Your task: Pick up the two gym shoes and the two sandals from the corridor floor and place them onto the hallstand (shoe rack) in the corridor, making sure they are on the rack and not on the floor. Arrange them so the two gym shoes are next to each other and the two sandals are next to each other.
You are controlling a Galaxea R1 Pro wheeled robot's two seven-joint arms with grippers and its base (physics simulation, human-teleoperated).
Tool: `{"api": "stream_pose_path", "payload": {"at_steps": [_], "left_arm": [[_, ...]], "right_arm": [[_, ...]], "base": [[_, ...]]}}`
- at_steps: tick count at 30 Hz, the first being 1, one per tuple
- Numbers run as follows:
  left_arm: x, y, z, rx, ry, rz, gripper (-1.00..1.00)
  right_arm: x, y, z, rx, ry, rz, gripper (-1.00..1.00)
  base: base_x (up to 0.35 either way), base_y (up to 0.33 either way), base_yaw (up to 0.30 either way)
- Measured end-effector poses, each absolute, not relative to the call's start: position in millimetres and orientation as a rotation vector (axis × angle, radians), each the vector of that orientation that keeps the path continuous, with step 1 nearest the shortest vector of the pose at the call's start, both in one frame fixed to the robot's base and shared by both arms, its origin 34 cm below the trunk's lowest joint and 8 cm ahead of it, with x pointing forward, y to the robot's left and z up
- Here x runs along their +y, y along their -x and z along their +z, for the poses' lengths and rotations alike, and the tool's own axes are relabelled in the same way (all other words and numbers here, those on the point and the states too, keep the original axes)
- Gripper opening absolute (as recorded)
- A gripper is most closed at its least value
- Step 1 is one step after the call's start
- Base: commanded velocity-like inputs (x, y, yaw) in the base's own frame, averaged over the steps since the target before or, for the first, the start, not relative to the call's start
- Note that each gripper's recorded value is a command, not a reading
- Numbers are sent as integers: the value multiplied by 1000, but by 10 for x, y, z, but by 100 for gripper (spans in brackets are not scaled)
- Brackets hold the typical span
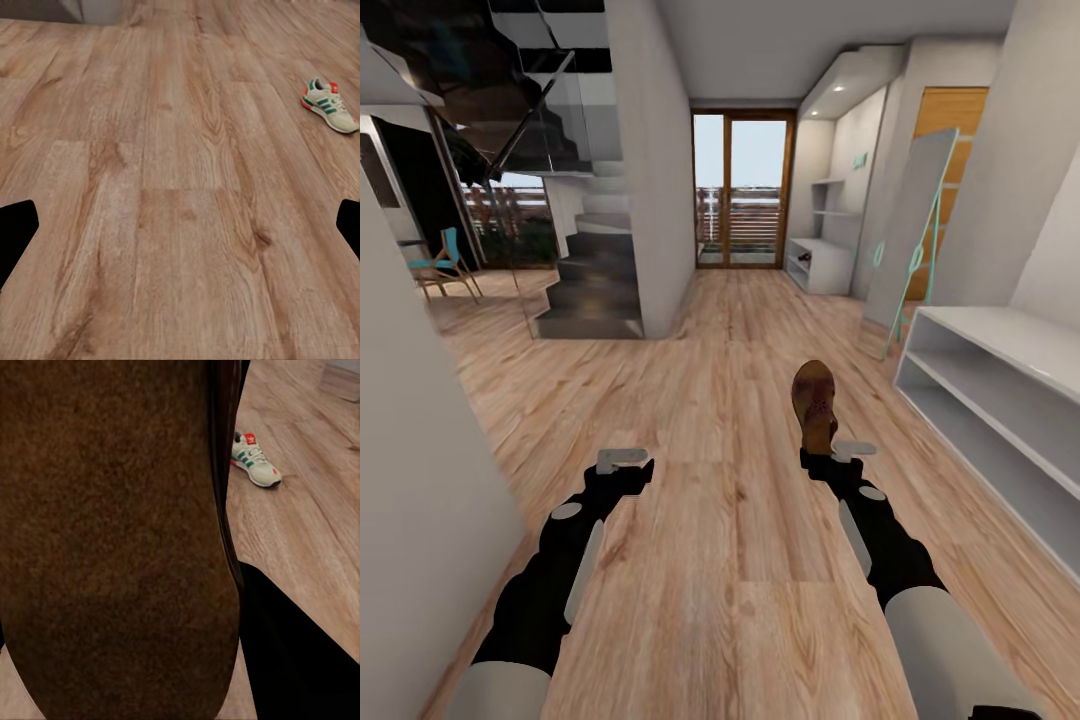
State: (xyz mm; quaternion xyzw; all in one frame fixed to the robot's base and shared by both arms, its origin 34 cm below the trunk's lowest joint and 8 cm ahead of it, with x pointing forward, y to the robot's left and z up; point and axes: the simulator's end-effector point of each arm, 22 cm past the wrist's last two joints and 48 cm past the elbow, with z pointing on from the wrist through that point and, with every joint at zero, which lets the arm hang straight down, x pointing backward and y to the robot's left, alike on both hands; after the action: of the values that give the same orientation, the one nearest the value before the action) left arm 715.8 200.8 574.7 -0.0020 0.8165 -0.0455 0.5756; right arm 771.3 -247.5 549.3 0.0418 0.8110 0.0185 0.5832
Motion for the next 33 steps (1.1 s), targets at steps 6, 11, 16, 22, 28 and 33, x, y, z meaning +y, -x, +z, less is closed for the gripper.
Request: {"api": "stream_pose_path", "payload": {"at_steps": [6,11,16,22,28,33], "left_arm": [[2008,-7158,5746,1912,5,-106,100],[2009,-7158,5750,1911,5,-106,100],[2009,-7159,5752,1911,5,-106,100],[2009,-7159,5751,1911,5,-106,100],[2009,-7158,5748,1912,5,-106,100],[2009,-7159,5751,1911,5,-106,100]], "right_arm": [[-2474,-7713,5491,1894,-98,43,-100],[-2482,-7712,5488,1895,-97,42,-100],[-2482,-7712,5486,1895,-96,42,-100],[-2481,-7712,5486,1895,-96,43,-100],[-2480,-7712,5486,1895,-97,43,-100],[-2479,-7712,5486,1895,-95,41,-100]], "base": [[344,28,0],[346,0,0],[347,0,0],[347,0,0],[347,0,0],[347,0,0]]}}
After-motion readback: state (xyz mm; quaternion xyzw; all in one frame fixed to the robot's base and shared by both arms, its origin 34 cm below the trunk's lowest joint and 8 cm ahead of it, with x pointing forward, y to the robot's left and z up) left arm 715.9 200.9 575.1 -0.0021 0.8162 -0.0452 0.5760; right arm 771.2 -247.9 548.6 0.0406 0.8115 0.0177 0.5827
